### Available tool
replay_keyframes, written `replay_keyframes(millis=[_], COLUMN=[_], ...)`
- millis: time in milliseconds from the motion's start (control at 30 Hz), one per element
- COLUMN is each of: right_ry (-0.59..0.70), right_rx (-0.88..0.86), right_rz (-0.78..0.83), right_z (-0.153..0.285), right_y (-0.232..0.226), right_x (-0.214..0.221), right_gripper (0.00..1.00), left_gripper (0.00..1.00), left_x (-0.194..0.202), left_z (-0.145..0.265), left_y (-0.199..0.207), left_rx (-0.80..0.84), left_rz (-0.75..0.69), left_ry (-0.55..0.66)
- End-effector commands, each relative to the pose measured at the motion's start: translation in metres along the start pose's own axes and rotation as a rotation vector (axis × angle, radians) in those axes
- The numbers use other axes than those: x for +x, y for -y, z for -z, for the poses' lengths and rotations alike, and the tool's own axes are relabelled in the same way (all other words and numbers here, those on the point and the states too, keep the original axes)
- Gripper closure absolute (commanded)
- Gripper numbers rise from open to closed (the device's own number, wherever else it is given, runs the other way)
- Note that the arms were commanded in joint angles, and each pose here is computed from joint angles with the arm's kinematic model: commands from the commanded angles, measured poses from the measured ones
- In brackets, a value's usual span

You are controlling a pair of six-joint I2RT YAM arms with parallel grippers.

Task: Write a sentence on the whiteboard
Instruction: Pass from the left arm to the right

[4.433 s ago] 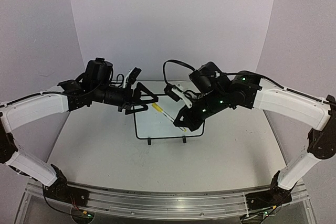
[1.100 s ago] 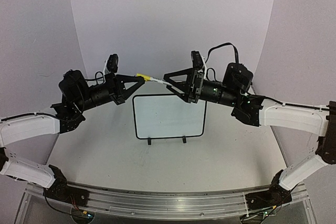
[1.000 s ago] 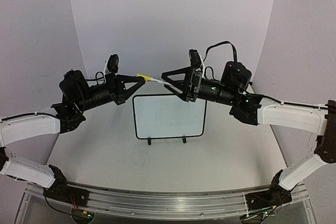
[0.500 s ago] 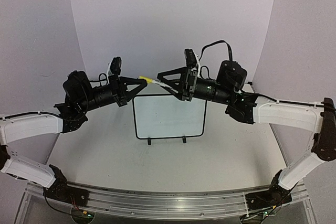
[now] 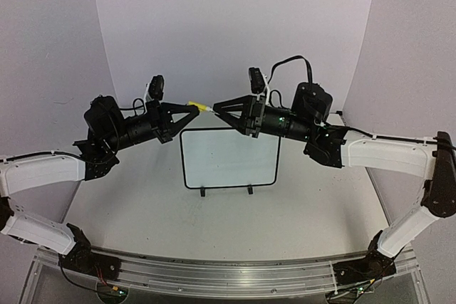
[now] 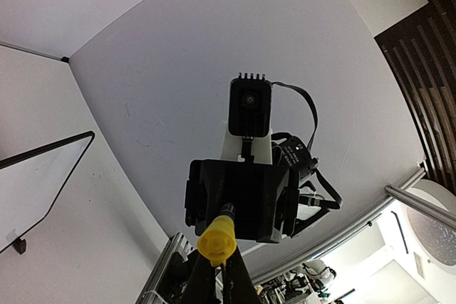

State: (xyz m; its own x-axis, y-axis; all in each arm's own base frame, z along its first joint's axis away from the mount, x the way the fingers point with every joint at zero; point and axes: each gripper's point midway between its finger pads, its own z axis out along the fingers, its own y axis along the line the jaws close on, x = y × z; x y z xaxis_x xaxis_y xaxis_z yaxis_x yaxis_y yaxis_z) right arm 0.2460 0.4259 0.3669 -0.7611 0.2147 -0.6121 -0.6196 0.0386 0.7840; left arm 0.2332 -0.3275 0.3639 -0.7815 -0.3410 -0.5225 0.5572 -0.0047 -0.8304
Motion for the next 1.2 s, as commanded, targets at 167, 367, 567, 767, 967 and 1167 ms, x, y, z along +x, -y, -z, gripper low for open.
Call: replay_keyframes(millis=[167, 367, 567, 767, 967, 1167], right_ry=[0.032, 0.04, 0.051, 0.037, -0.006, -0.039], right_rx=[-0.064, -0.056, -0.029, -0.017, -0.03, 0.006], right_rz=[0.026, 0.024, 0.021, 0.02, 0.021, 0.046], right_z=[-0.004, -0.003, 0.001, 0.001, -0.002, 0.001], right_y=[-0.022, -0.02, -0.014, -0.01, -0.012, -0.008], right_x=[-0.012, -0.012, -0.011, -0.007, -0.001, 0.005], right_gripper=[0.83, 0.99, 1.0, 1.0, 1.0, 1.0], left_gripper=[1.0, 1.0, 0.8, 0.3, 0.22, 0.28], left_x=[0.001, 0.002, 0.003, -0.001, -0.007, -0.013], left_z=[-0.001, -0.001, 0.005, 0.01, 0.004, -0.004], left_y=[0.001, 0.0, 0.009, 0.011, 0.011, 0.012], left_rx=[0.015, 0.015, 0.016, -0.035, -0.041, -0.021], left_rz=[0.0, 0.0, -0.05, -0.086, -0.091, -0.085], left_ry=[-0.007, -0.012, -0.015, -0.005, 0.003, 0.013])
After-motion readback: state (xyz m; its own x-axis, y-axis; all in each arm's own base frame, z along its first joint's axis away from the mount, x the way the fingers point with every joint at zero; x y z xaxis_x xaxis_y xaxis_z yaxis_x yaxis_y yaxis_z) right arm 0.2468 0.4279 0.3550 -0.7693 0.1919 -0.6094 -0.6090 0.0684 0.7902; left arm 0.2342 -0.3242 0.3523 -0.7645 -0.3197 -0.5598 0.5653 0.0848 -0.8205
